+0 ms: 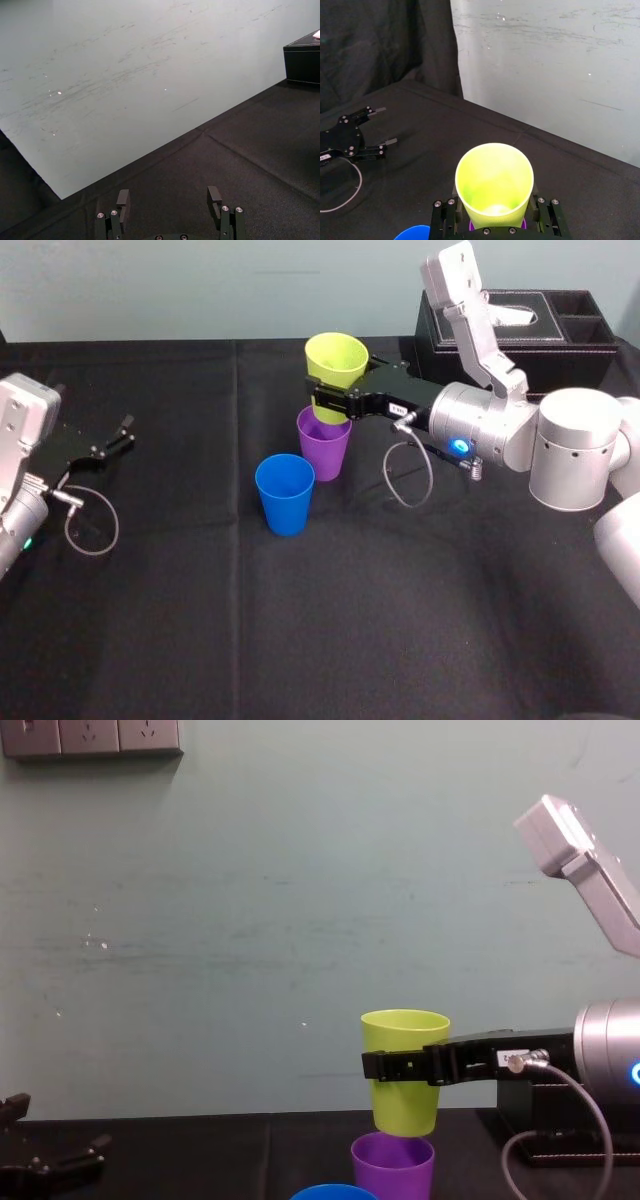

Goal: Stack the three plastic cups sequentially using one hand.

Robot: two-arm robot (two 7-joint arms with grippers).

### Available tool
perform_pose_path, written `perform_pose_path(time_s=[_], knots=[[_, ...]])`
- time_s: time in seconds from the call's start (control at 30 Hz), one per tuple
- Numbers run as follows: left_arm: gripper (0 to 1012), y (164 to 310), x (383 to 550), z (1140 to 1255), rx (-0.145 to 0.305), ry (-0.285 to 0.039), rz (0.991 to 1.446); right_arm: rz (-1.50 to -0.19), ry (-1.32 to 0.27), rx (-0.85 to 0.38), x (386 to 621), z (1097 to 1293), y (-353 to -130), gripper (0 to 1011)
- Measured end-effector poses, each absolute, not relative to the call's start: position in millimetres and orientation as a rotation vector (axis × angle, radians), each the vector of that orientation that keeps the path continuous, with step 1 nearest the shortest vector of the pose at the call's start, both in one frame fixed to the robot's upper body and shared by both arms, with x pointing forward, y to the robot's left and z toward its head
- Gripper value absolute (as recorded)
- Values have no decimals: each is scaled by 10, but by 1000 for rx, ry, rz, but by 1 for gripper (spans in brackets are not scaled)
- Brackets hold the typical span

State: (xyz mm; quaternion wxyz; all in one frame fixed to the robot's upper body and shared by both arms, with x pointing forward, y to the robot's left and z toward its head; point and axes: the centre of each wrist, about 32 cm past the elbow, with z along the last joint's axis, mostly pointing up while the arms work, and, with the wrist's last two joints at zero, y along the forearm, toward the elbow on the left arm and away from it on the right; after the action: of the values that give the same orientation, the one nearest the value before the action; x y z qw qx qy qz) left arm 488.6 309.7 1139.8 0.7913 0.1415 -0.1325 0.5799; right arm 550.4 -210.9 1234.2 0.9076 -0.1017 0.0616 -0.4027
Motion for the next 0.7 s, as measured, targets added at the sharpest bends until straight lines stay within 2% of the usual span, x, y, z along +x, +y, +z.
perform_pose_path(time_s=[0.7], knots=[[1010,3097,4886,11398,304,-285,1248,-826,129,-205,5555,12221,-2075,732]])
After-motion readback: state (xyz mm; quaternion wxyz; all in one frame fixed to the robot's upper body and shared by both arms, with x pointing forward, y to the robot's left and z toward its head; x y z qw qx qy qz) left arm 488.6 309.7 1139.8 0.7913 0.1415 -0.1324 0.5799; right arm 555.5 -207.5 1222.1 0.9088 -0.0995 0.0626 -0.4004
